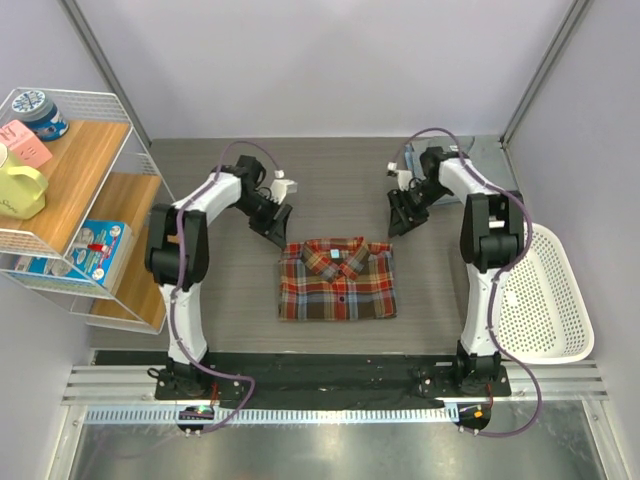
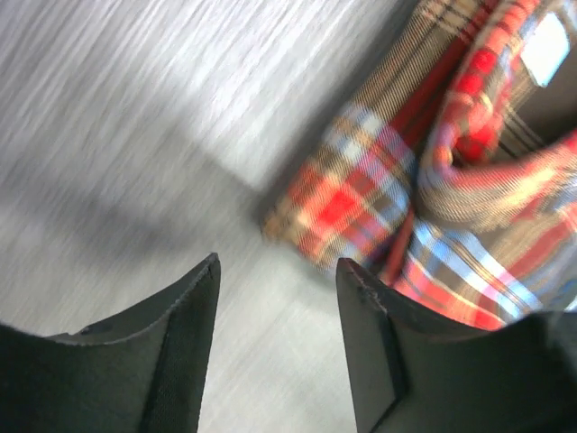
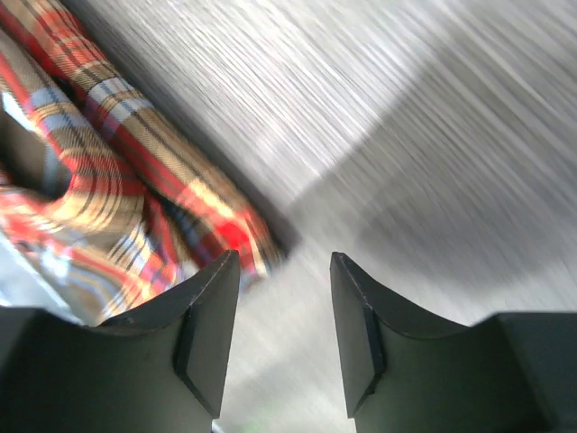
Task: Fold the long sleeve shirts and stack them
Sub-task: Fold the shirt
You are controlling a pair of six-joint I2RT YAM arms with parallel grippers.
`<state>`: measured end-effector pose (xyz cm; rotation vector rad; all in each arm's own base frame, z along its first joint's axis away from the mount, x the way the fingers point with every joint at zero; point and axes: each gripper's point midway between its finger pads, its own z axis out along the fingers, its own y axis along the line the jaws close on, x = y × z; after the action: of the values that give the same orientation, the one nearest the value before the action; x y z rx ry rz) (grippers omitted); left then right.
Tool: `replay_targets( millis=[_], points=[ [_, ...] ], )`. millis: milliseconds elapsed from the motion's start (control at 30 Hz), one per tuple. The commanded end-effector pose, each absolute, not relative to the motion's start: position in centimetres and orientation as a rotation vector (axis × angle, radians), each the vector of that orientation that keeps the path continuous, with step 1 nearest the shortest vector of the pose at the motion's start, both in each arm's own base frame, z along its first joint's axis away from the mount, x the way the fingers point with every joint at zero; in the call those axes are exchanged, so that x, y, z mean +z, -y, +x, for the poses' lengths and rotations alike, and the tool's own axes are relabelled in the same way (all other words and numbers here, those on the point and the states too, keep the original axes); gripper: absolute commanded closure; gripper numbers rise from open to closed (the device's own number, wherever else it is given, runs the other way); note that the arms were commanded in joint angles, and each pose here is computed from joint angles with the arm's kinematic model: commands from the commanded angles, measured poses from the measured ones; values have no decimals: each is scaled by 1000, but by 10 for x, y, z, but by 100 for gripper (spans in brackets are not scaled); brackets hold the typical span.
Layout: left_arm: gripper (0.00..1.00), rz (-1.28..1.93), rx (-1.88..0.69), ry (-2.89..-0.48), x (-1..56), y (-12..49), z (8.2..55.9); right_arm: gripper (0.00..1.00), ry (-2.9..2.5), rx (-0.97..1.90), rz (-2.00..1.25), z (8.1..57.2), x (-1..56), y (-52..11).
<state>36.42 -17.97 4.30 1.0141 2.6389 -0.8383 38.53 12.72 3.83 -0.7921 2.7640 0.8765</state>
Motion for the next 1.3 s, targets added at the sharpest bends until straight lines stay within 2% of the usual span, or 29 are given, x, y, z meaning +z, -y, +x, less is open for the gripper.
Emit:
replay_targets(
  millis=[0, 233, 300, 500, 867, 1033, 1200, 1233, 1267],
  points=[
    [43, 803, -787, -2586, 97, 167, 365, 47, -2725, 969, -494, 376, 99, -114],
    [37, 546, -1014, -2696, 113, 184, 329, 44, -2747, 1192, -362, 345, 95, -138],
    [36, 523, -992, -2714, 106, 182, 325, 44, -2759, 1212, -336, 340, 89, -141],
    [37, 464, -958, -2842, 83, 173, 311, 44, -2776, 1186, -384, 336, 77, -151],
    [36, 457, -1107, -2853, 73, 188, 310, 44, -2839, 1137, -445, 323, 52, -150],
    [45, 441, -1165, -2870, 71, 199, 306, 46, -2847, 1149, -449, 322, 49, -150],
    [60, 487, -1214, -2845, 74, 212, 302, 50, -2858, 1140, -474, 319, 46, -148],
    [63, 491, -1214, -2842, 75, 212, 302, 55, -2854, 1136, -483, 319, 47, -148],
    [69, 497, -1207, -2834, 76, 212, 303, 58, -2848, 1146, -486, 319, 48, -148]
  ],
)
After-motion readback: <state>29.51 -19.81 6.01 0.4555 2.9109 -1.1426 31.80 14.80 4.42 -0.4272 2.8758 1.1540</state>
